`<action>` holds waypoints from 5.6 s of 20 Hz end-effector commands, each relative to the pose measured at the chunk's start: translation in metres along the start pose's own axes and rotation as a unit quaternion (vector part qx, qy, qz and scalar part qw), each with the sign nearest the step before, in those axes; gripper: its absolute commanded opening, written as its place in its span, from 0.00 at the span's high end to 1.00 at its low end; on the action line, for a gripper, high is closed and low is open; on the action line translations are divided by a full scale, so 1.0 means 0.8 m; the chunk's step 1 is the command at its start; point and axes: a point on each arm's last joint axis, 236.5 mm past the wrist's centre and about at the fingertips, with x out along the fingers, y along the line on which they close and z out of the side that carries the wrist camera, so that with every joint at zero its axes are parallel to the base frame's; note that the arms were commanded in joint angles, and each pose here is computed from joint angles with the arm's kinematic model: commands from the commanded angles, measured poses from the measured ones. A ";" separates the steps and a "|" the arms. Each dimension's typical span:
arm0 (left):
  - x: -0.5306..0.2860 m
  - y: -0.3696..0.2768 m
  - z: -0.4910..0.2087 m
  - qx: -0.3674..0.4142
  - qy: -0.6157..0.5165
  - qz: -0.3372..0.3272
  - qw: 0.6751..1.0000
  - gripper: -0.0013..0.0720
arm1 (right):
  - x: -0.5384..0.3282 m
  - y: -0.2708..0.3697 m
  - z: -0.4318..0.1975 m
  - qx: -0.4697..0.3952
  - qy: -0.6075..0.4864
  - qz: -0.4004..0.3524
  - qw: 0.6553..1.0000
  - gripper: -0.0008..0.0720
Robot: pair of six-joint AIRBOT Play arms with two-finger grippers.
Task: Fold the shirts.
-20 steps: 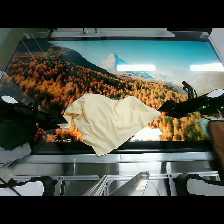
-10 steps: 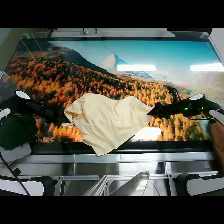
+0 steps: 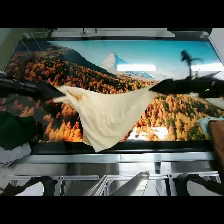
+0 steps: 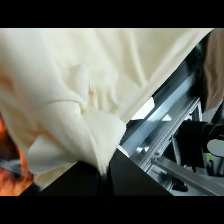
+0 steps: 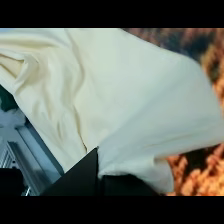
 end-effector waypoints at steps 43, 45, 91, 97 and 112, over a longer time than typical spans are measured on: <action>0.099 0.032 -0.205 -0.168 0.228 -0.013 0.959 0.02 | -0.058 -0.368 -0.045 0.145 0.125 -0.228 0.955 0.11; 0.118 0.041 -0.258 -0.210 0.234 0.016 0.949 0.02 | -0.050 -0.377 -0.048 0.120 0.139 -0.231 0.955 0.11; 0.061 0.223 -0.116 -0.216 0.224 0.118 0.943 0.95 | -0.042 -0.211 -0.211 0.339 0.094 -0.086 0.932 0.96; 0.004 0.005 0.021 -0.120 0.029 -0.254 0.959 0.95 | -0.055 -0.040 -0.049 0.215 -0.084 0.184 0.955 0.96; -0.441 -0.486 -0.077 0.319 -0.474 -0.499 0.652 0.95 | -0.373 0.501 0.109 -0.375 -0.499 0.027 0.781 0.96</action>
